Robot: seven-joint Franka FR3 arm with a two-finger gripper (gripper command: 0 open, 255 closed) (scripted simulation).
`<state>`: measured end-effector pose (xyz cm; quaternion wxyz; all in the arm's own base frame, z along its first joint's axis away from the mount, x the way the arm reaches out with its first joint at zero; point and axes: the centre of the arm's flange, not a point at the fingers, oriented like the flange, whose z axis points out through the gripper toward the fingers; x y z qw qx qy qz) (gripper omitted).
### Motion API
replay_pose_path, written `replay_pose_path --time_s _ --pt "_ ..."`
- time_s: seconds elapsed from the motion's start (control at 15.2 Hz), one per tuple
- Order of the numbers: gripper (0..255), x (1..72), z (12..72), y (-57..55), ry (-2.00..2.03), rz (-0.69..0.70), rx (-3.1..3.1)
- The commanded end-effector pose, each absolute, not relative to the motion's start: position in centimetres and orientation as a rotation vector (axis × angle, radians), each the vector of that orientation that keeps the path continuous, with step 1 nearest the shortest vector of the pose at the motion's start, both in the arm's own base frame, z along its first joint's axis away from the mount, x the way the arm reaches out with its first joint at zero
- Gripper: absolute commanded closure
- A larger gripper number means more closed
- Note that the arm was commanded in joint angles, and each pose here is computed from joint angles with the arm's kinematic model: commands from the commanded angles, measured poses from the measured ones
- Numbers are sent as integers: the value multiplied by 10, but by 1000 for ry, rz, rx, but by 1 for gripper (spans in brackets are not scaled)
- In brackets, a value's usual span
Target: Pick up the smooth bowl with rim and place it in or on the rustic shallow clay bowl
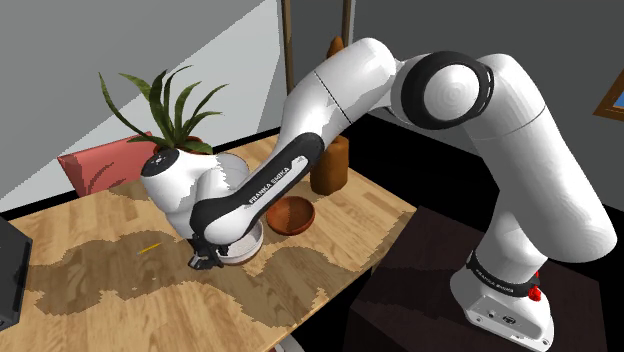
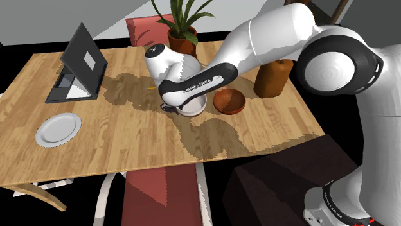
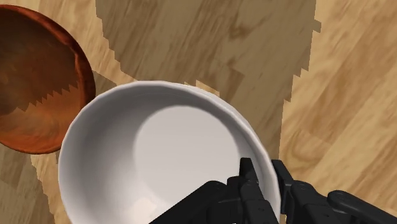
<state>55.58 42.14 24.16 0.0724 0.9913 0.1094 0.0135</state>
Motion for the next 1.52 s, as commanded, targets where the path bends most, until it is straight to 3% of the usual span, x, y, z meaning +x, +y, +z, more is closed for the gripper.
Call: replay_pose_path --time_s 0.0,0.99,1.45 --pt "255 556 253 422 329 41 2978" --pt "255 556 330 422 329 41 2978" --pt "255 549 337 330 329 41 2978"
